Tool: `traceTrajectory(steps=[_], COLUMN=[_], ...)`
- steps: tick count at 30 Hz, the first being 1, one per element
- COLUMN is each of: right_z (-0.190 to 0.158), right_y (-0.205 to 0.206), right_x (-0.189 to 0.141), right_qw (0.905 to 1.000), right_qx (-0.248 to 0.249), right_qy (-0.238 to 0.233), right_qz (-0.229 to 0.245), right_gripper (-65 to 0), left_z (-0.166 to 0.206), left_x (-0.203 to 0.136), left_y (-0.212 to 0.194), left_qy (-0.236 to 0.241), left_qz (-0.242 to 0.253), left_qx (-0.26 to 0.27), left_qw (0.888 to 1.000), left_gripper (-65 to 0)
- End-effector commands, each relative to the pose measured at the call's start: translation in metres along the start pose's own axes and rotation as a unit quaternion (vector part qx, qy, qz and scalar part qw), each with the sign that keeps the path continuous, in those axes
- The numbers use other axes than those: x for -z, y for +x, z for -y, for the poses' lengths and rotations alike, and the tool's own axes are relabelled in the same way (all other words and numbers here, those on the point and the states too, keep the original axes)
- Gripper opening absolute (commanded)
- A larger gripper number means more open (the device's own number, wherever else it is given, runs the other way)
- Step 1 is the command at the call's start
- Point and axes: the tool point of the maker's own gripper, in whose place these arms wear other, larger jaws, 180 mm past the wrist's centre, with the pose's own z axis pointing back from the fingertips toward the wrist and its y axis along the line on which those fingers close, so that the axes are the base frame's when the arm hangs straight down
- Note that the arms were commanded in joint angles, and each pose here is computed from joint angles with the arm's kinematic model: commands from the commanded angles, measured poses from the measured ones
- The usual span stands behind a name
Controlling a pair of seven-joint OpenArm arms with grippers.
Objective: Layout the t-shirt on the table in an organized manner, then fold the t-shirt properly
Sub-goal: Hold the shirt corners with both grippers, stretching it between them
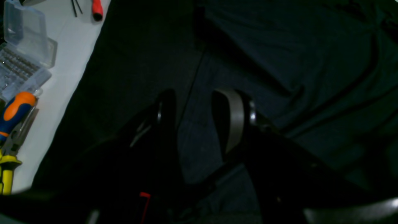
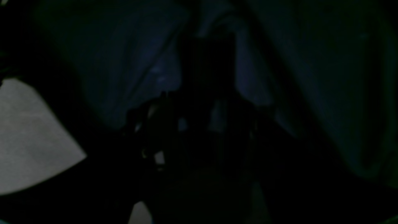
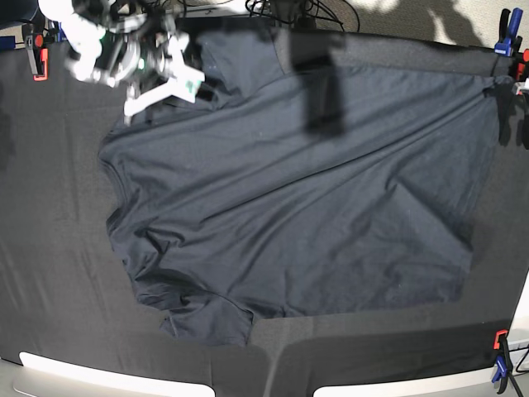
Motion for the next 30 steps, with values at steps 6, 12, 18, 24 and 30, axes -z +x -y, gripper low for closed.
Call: traceTrajectory(steps=[6,12,18,24,30], right_z=[0.008,-0.005,-0.008,-0.007,-0.004], right_y=[0.001,-0.018,-0.011,0.002,0.027], right_x=[0.000,0.012,0.012,0.006,-0.007], right_qw=[1.0000,0.9985,0.9977,0.9981,0.9975], right_qx=[0.002,0.045,0.052,0.036,0.014], right_qy=[-0.006,0.031,0.041,0.038,0.025], right_qz=[0.006,-0.006,0.014,0.031,0.064], right_gripper=[-37.1,-37.1,-41.8,-43.4,-43.4], left_z=[0.001,0.001,0.001,0.001,0.001], left_x=[-0.001,-0.001,-0.001,-0.001,-0.001], left_y=[0.016,0.016,0.016,0.016,0.016], left_qy=[-0.007,-0.007,-0.007,-0.007,-0.007], left_qz=[0.025,0.025,0.025,0.025,0.025], left_qx=[0.012,0.012,0.012,0.012,0.012], left_qw=[1.000,1.000,1.000,1.000,1.000], left_gripper=[-44.2,-44.2,-44.2,-44.2,-44.2])
